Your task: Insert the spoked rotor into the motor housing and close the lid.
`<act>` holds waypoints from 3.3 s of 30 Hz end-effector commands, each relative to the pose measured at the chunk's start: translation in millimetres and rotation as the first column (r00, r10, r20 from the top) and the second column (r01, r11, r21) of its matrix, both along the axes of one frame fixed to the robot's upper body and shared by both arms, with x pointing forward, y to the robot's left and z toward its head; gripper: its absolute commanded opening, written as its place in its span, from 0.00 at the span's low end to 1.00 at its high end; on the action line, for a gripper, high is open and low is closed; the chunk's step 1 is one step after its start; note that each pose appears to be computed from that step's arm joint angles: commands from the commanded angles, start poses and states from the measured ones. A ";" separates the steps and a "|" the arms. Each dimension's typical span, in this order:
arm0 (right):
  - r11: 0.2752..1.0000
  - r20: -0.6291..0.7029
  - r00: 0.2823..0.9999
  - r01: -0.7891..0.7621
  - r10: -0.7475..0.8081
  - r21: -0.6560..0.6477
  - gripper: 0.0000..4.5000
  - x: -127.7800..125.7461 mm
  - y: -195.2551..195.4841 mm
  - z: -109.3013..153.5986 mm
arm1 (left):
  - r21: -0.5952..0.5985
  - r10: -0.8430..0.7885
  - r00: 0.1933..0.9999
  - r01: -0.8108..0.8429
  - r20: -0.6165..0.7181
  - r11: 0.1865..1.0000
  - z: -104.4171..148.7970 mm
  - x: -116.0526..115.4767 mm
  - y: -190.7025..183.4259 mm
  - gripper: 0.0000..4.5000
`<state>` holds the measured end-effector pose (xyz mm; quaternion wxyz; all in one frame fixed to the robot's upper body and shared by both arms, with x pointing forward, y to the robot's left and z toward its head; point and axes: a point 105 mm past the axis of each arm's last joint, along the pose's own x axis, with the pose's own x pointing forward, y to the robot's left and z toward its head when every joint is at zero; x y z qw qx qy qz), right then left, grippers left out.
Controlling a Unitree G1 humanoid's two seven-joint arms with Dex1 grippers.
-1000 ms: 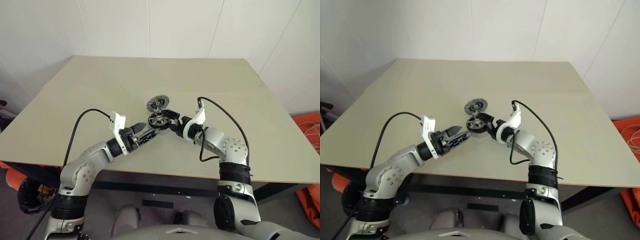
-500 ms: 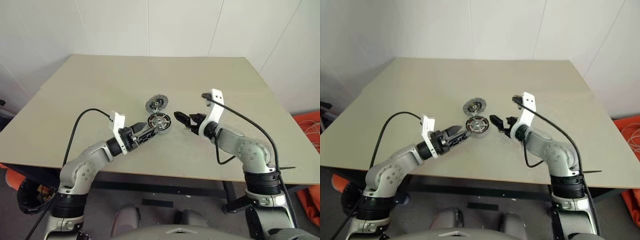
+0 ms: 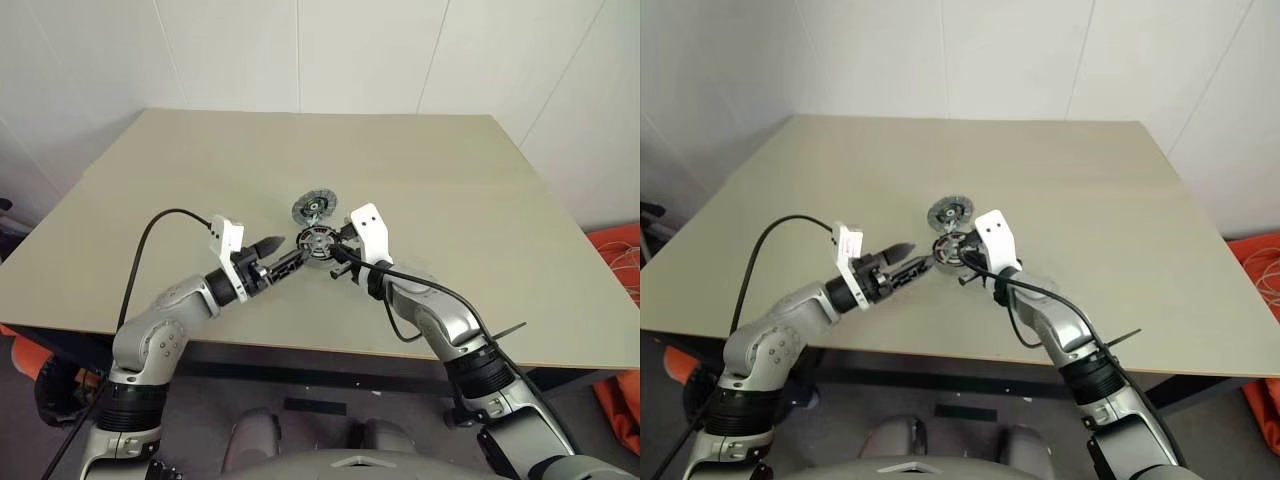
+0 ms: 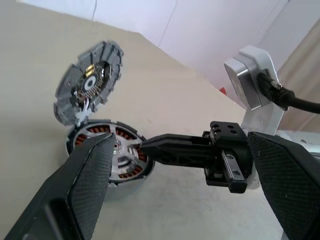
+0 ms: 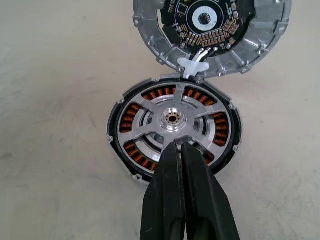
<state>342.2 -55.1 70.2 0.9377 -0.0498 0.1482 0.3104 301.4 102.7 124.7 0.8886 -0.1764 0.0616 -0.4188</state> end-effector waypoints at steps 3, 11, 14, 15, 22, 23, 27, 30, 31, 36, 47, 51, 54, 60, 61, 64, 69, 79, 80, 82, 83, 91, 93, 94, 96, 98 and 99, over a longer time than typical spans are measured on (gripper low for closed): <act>1.000 0.082 0.997 -0.002 0.002 -0.003 0.00 12.4 1.0 16.7 | 0.035 0.001 0.993 -0.005 0.116 0.999 21.7 4.2 5.7 1.00; 1.000 0.108 0.994 -0.011 0.013 -0.014 0.00 18.2 6.0 19.0 | 0.130 -0.045 0.984 0.022 0.171 0.991 19.2 -2.8 -1.7 1.00; 1.000 0.115 0.993 -0.012 0.014 -0.017 0.00 21.3 8.2 18.6 | 0.185 -0.063 0.986 0.034 0.156 0.982 -16.6 -12.8 -12.3 1.00; 1.000 0.117 0.993 -0.013 0.014 -0.016 0.00 22.2 8.9 18.9 | 0.192 -0.066 0.987 0.036 0.149 0.981 -27.8 -17.6 -15.9 1.00; 1.000 0.146 0.989 -0.011 0.012 -0.012 0.00 29.0 13.2 25.1 | 0.243 -0.047 0.986 0.008 0.157 0.970 -56.3 -11.5 -3.8 1.00; 1.000 0.147 0.989 -0.012 0.014 -0.012 0.00 29.4 13.7 25.1 | 0.245 -0.041 0.987 0.001 0.156 0.969 -60.4 -9.8 -0.6 1.00; 1.000 0.151 0.988 -0.018 0.020 -0.014 0.00 30.8 16.9 25.0 | 0.249 -0.024 0.988 -0.016 0.154 0.968 -73.1 -5.3 6.5 1.00; 1.000 0.150 0.988 -0.027 0.029 -0.015 0.00 31.0 19.7 24.4 | 0.249 -0.009 0.988 -0.030 0.156 0.968 -77.3 -3.9 8.3 1.00; 0.999 0.150 0.988 -0.029 0.031 -0.016 0.00 31.2 20.5 24.0 | 0.247 -0.006 0.988 -0.034 0.157 0.968 -78.0 -3.5 8.6 1.00; 0.999 0.146 0.988 -0.036 0.038 -0.020 0.00 32.6 21.8 21.7 | 0.236 0.017 0.986 -0.057 0.169 0.970 -79.1 -1.1 9.6 1.00; 0.991 -0.015 0.996 -0.086 0.085 -0.101 0.00 19.1 21.0 -18.7 | 0.224 0.050 0.981 -0.092 0.185 0.970 -82.0 5.2 14.2 1.00; 0.992 -0.025 0.997 -0.079 0.077 -0.103 0.00 18.7 19.5 -20.4 | 0.223 0.052 0.981 -0.094 0.186 0.970 -83.8 5.8 15.2 1.00; 0.993 0.008 0.997 -0.080 0.081 -0.092 0.00 21.4 19.2 -9.1 | 0.217 0.057 0.979 -0.099 0.195 0.971 -82.8 6.4 15.6 1.00; 0.955 0.106 0.957 -0.252 0.270 -0.155 0.00 12.3 21.2 31.3 | 0.187 0.075 0.971 -0.119 0.227 0.975 -73.9 8.8 15.4 1.00; 0.944 0.107 0.948 -0.279 0.301 -0.177 0.00 9.7 20.9 33.5 | 0.186 0.076 0.970 -0.121 0.231 0.975 -73.2 8.8 15.5 1.00; 0.907 0.103 0.919 -0.348 0.379 -0.237 0.04 3.8 20.2 39.6 | 0.177 0.083 0.965 -0.129 0.249 0.976 -69.6 8.2 14.9 1.00; 0.855 0.084 0.884 -0.414 0.460 -0.312 0.36 -1.0 20.8 40.8 | 0.172 0.074 0.960 -0.124 0.270 0.977 -63.5 3.6 7.4 1.00; 0.733 0.035 0.811 -0.509 0.584 -0.451 0.66 1.8 21.7 37.0 | 0.166 0.063 0.957 -0.113 0.284 0.980 -43.7 -2.7 -4.3 1.00; 0.727 0.032 0.808 -0.512 0.588 -0.457 0.67 3.2 22.0 36.4 | 0.167 0.063 0.958 -0.113 0.281 0.979 -43.3 -2.6 -3.5 0.96; 0.720 0.027 0.805 -0.514 0.593 -0.467 0.67 5.9 22.0 34.8 | 0.168 0.065 0.959 -0.115 0.277 0.979 -43.3 -1.9 -1.6 0.87; 0.718 0.025 0.804 -0.515 0.594 -0.469 0.67 7.1 22.1 34.1 | 0.170 0.067 0.959 -0.117 0.275 0.978 -44.0 -1.3 -0.5 0.81; 0.712 0.014 0.804 -0.517 0.594 -0.475 0.67 11.6 20.0 29.1 | 0.182 0.076 0.965 -0.125 0.251 0.975 -59.1 1.8 8.7 0.19; 0.701 0.004 0.798 -0.526 0.603 -0.481 0.67 10.9 19.5 27.6 | 0.199 0.072 0.964 -0.126 0.255 0.972 -64.2 2.5 12.0 0.05; 0.694 -0.001 0.793 -0.533 0.609 -0.484 0.67 10.1 19.6 26.8 | 0.205 0.067 0.964 -0.123 0.257 0.971 -66.4 2.2 13.2 0.05; 0.681 -0.014 0.785 -0.546 0.620 -0.489 0.67 8.4 19.6 24.9 | 0.208 0.065 0.963 -0.122 0.261 0.971 -69.1 2.1 14.8 0.05; 0.667 -0.027 0.777 -0.557 0.629 -0.495 0.67 6.8 19.7 22.5 | 0.209 0.065 0.961 -0.124 0.269 0.970 -70.7 2.1 16.6 0.05; 0.661 -0.033 0.773 -0.562 0.633 -0.497 0.67 6.1 19.7 21.3 | 0.209 0.065 0.960 -0.124 0.271 0.970 -71.3 1.9 17.2 0.05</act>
